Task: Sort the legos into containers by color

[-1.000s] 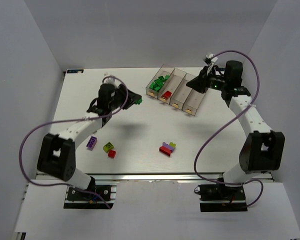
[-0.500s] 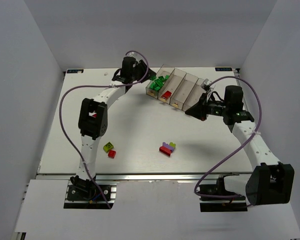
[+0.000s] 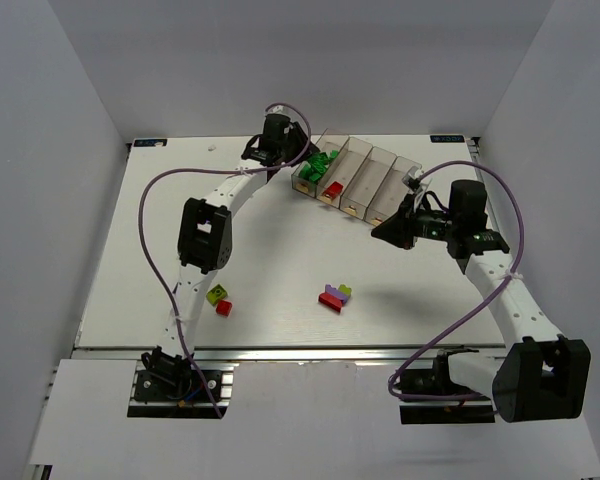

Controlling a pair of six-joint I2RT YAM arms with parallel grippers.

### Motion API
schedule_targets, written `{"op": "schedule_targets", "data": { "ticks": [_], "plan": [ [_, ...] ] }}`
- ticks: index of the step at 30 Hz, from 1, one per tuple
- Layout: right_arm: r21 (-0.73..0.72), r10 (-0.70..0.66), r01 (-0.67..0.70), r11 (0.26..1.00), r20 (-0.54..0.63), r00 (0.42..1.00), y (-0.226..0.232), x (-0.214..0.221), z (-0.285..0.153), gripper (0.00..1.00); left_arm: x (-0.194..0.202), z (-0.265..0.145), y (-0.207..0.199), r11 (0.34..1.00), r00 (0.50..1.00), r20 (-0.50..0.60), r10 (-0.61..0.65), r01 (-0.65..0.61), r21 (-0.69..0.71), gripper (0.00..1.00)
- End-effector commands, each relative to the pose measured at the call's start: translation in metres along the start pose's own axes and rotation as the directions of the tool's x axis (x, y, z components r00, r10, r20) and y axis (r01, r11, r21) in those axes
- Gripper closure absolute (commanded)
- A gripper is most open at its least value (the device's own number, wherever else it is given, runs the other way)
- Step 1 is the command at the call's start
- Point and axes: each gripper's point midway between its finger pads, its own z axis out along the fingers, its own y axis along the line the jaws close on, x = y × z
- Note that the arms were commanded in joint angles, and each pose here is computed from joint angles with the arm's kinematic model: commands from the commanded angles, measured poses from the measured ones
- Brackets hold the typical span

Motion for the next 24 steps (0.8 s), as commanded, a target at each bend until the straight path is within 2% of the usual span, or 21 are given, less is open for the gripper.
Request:
{"op": "schedule_targets", "data": {
  "ticks": [1, 3, 4, 6, 7, 9, 10, 12, 16, 17, 18, 19, 20, 21, 22, 23, 24],
  "plan": [
    [0.012, -0.022, 0.022, 1.0, 0.012, 1.0, 0.0, -0.004, -0.003, 0.81, -0.013, -0.004, -0.016, 1.0, 0.999, 0.041, 0.029, -0.029, -0.004, 0.51],
    [0.015, -0.022, 0.021, 1.0, 0.007, 1.0, 0.0, -0.003, -0.003, 0.69, -0.011, -0.004, -0.016, 1.0, 0.999, 0.039, 0.029, -0.029, -0.006, 0.42],
    [0.026, -0.021, 0.021, 0.999, 0.002, 1.0, -0.002, -0.003, -0.004, 0.53, -0.013, -0.005, -0.018, 1.0, 0.999, 0.044, 0.031, -0.031, -0.006, 0.38],
    [0.034, -0.024, 0.024, 0.999, -0.01, 1.0, -0.003, -0.002, -0.004, 0.4, -0.017, -0.007, -0.018, 0.999, 0.998, 0.053, 0.039, -0.038, -0.015, 0.32],
    [0.037, -0.028, 0.029, 0.999, -0.015, 0.999, -0.004, -0.001, -0.005, 0.28, -0.02, -0.01, -0.021, 0.999, 0.997, 0.059, 0.041, -0.04, -0.013, 0.31],
    [0.043, -0.039, 0.04, 0.998, -0.025, 0.999, -0.005, 0.0, -0.006, 0.19, -0.026, -0.014, -0.023, 0.999, 0.996, 0.073, 0.047, -0.046, -0.015, 0.31],
    [0.039, -0.049, 0.05, 0.998, -0.028, 0.998, -0.005, 0.001, -0.006, 0.11, -0.032, -0.019, -0.029, 0.998, 0.995, 0.088, 0.056, -0.055, -0.009, 0.31],
    [0.046, -0.079, 0.08, 0.996, -0.034, 0.996, -0.007, 0.001, -0.006, 0.11, -0.038, -0.025, -0.035, 0.998, 0.993, 0.101, 0.06, -0.061, 0.003, 0.31],
    [0.045, -0.197, 0.198, 0.979, -0.022, 0.98, -0.009, -0.002, -0.007, 0.11, -0.059, -0.051, -0.051, 0.995, 0.984, 0.145, 0.103, -0.104, 0.003, 0.44],
    [0.054, -0.235, 0.235, 0.971, -0.001, 0.972, -0.008, -0.005, -0.009, 0.1, -0.065, -0.068, -0.057, 0.993, 0.981, 0.153, 0.115, -0.116, 0.0, 0.55],
    [0.05, -0.231, 0.23, 0.972, -0.001, 0.973, -0.008, 0.008, -0.007, 0.11, -0.068, -0.079, -0.056, 0.99, 0.977, 0.159, 0.139, -0.139, -0.011, 0.62],
    [-0.009, -0.301, 0.302, 0.953, 0.027, 0.953, 0.001, 0.008, -0.005, 0.11, -0.071, -0.09, -0.054, 0.988, 0.974, 0.166, 0.153, -0.151, -0.022, 0.69],
    [-0.069, -0.307, 0.307, 0.949, 0.012, 0.952, 0.008, 0.02, -0.004, 0.1, -0.092, -0.127, -0.075, 0.985, 0.96, 0.226, 0.165, -0.171, 0.008, 0.8],
    [-0.124, -0.314, 0.313, 0.942, 0.009, 0.949, 0.015, 0.026, -0.003, 0.11, -0.069, -0.132, -0.049, 0.985, 0.97, 0.172, 0.172, -0.168, -0.04, 0.85],
    [-0.22, -0.405, 0.406, 0.887, 0.05, 0.913, 0.024, 0.019, 0.003, 0.21, -0.069, -0.148, -0.045, 0.983, 0.967, 0.177, 0.184, -0.179, -0.045, 0.91],
    [-0.313, -0.342, 0.322, 0.893, -0.012, 0.939, 0.043, 0.041, -0.001, 0.27, -0.066, -0.164, -0.043, 0.982, 0.966, 0.18, 0.187, -0.182, -0.047, 0.95],
    [-0.366, -0.381, 0.35, 0.862, -0.011, 0.925, 0.052, 0.045, -0.001, 0.35, -0.06, -0.197, -0.037, 0.98, 0.962, 0.184, 0.201, -0.195, -0.052, 0.99]
  ]
}}
